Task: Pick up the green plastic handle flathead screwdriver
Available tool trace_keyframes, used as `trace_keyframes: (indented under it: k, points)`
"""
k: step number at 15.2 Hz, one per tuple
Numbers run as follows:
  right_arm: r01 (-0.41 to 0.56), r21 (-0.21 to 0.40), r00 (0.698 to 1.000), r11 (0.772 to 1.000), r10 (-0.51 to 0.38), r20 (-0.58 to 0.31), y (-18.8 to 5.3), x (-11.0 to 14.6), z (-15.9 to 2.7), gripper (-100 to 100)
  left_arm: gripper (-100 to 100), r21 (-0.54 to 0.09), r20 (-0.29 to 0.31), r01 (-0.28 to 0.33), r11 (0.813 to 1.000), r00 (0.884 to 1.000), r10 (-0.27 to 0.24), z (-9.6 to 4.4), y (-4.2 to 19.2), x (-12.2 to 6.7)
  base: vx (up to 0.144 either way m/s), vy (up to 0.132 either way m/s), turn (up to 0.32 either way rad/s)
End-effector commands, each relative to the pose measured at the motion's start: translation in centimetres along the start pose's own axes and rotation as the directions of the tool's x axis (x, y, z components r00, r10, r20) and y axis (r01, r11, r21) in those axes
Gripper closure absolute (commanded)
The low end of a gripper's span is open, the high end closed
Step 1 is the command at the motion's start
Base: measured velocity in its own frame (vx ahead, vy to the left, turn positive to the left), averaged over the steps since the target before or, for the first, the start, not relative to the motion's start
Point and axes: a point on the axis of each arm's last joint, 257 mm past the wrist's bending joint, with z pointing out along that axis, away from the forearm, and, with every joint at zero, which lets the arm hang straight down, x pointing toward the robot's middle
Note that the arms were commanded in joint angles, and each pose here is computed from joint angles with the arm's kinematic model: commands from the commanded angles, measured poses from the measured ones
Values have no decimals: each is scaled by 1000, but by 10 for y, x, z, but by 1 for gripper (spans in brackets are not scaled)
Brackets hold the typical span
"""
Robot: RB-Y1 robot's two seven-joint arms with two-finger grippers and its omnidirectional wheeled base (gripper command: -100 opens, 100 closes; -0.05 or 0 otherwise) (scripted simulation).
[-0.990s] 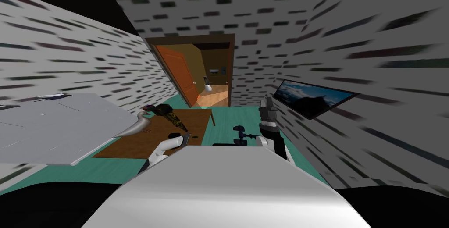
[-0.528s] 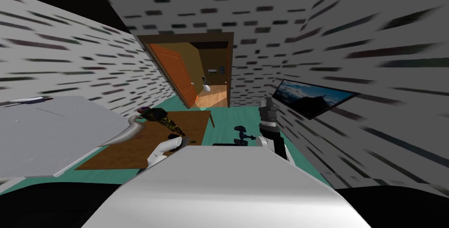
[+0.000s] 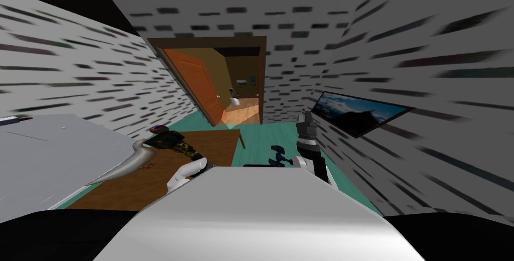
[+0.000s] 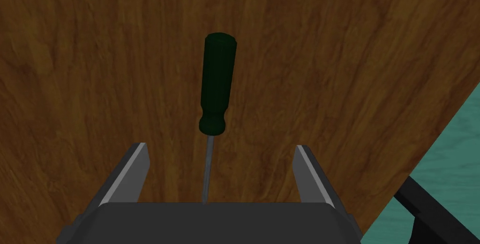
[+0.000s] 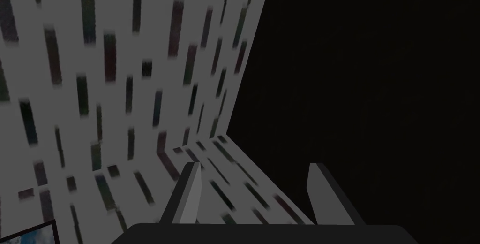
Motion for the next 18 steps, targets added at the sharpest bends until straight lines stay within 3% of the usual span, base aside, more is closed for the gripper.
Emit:
trace_keyframes:
  k: [1, 2, 3, 7, 8, 9, 13, 14, 17, 18]
  points:
    - [0, 0, 1000, 1000, 0, 0, 0, 0, 0, 0, -100, -38, -12, 6, 999, 1000, -6, 2, 9, 1, 84, 25, -43]
    - [0, 0, 1000, 1000, 0, 0, 0, 0, 0, 0, -100, -17, -5, 2, 1000, 1000, -3, 1, 5, 1, 52, 13, -11]
    - [0, 0, 1000, 1000, 0, 0, 0, 0, 0, 0, -100, -19, -8, 7, 1000, 1000, -7, 10, 7, 6, 14, 20, -21]
    - [0, 0, 1000, 1000, 0, 0, 0, 0, 0, 0, -100, -15, -9, 11, 1000, 1000, -11, 22, 8, 13, -10, 14, -25]
    - [0, 0, 1000, 1000, 0, 0, 0, 0, 0, 0, -100, -19, -10, 10, 1000, 1000, -10, 18, 9, 11, -4, -1, -10]
    - [0, 0, 1000, 1000, 0, 0, 0, 0, 0, 0, 100, -17, -9, 10, 1000, 1000, -10, 19, 8, 11, 0, 0, 0]
    - [0, 0, 1000, 1000, 0, 0, 0, 0, 0, 0, 100, -18, -9, 9, 1000, 1000, -9, 19, 9, 11, 0, 0, 0]
    - [0, 0, 1000, 1000, 0, 0, 0, 0, 0, 0, 100, -19, -8, 7, 1000, 1000, -7, 10, 7, 6, -1, 1, 30]
    - [0, 0, 1000, 1000, 0, 0, 0, 0, 0, 0, 100, -23, -7, 3, 1000, 1000, -3, 1, 6, 2, 4, -9, 33]
    - [0, 0, 1000, 1000, 0, 0, 0, 0, 0, 0, 100, -19, -7, 5, 1000, 1000, -5, 6, 6, 3, 6, -11, 10]
